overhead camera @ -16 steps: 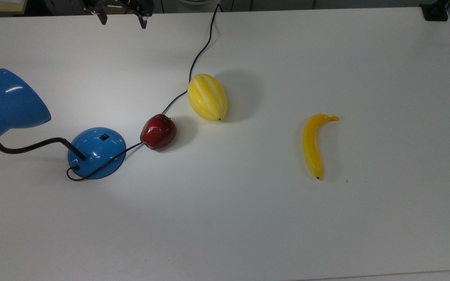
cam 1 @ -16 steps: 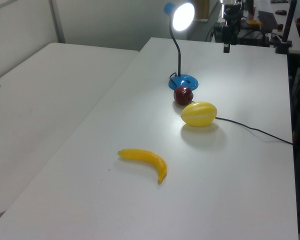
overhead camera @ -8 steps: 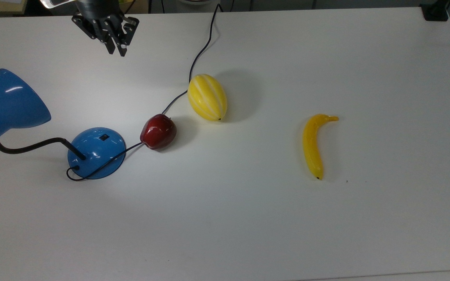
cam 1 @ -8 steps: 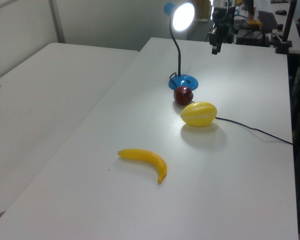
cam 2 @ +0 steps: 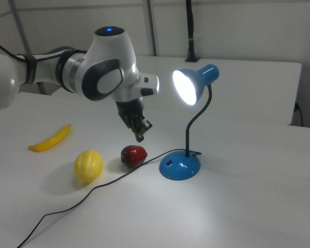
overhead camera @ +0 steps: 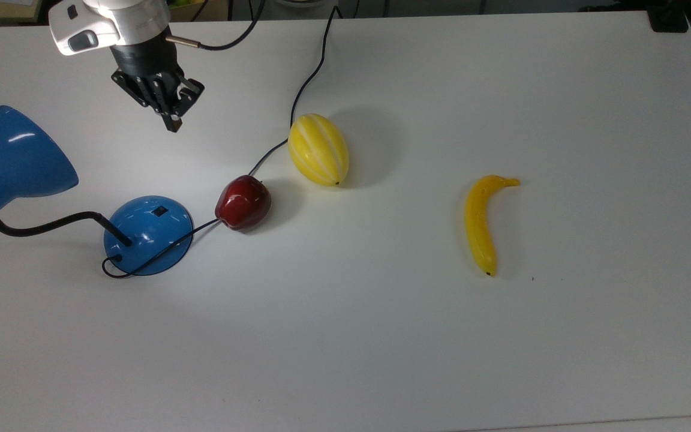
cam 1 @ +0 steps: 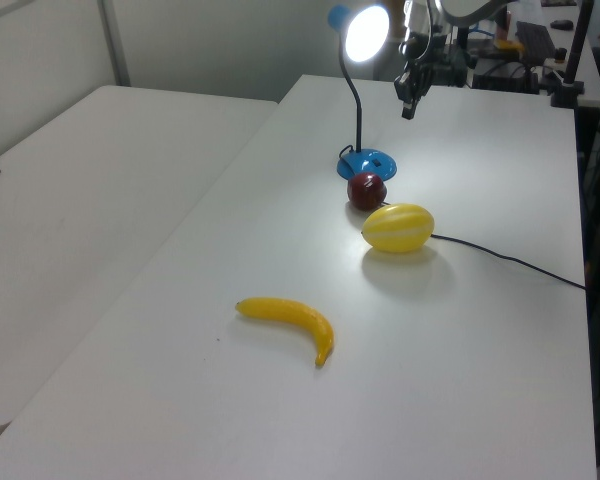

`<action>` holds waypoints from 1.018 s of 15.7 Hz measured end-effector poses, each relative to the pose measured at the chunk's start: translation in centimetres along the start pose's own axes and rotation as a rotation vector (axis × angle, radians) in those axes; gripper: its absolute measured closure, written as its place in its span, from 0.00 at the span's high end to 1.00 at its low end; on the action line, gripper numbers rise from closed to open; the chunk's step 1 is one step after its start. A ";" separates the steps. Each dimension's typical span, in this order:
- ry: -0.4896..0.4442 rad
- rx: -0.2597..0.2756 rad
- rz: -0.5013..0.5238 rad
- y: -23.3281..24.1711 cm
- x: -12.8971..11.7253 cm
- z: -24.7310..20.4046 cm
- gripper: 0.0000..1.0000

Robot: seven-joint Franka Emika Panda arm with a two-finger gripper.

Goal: Turn off lamp
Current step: 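Move the gripper toward the blue lamp base and lower it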

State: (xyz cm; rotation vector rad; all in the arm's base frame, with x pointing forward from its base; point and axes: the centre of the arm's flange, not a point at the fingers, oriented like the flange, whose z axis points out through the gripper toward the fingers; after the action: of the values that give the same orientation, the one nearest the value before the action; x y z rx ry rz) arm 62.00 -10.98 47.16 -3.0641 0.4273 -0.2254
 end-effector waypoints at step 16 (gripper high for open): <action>0.054 -0.045 0.081 3.3 2.1 5.1 0.01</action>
State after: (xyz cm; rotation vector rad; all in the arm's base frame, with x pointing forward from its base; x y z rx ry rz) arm 63.86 -14.63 42.17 -3.0826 0.5662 -0.3003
